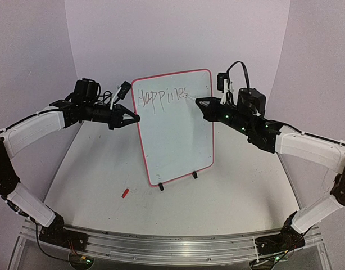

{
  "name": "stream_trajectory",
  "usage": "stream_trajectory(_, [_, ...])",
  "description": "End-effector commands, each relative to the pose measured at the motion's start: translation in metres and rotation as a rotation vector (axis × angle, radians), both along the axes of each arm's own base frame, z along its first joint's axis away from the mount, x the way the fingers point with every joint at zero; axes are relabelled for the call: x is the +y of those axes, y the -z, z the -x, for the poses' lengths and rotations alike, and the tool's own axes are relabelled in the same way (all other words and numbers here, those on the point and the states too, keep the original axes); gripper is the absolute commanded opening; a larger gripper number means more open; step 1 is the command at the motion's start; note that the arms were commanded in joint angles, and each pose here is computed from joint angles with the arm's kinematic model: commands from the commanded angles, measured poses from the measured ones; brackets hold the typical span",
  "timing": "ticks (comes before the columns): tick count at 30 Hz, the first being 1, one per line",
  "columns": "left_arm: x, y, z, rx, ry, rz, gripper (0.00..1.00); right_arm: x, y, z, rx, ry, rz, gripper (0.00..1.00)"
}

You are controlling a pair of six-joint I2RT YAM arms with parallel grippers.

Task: Write a sentence on the whiteboard
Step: Write on the whiteboard with the whiteboard.

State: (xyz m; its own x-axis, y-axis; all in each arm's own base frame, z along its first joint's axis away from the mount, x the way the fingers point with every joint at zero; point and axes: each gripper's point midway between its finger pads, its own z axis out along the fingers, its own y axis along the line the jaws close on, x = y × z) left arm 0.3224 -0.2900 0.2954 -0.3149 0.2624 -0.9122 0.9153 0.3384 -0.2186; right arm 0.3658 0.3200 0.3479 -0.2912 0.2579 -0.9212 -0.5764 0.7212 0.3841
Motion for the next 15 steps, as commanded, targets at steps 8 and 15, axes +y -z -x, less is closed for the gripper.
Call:
stream_trajectory(8, [0.001,0.052,0.018,0.120,0.035,-0.140,0.00,-0.016,-0.050,-0.015,-0.139,0.125,-0.041,0.00])
stream_trajectory(15, [0.001,0.052,0.018,0.121,0.037,-0.139,0.00,-0.012,-0.051,-0.023,-0.152,0.137,-0.025,0.00])
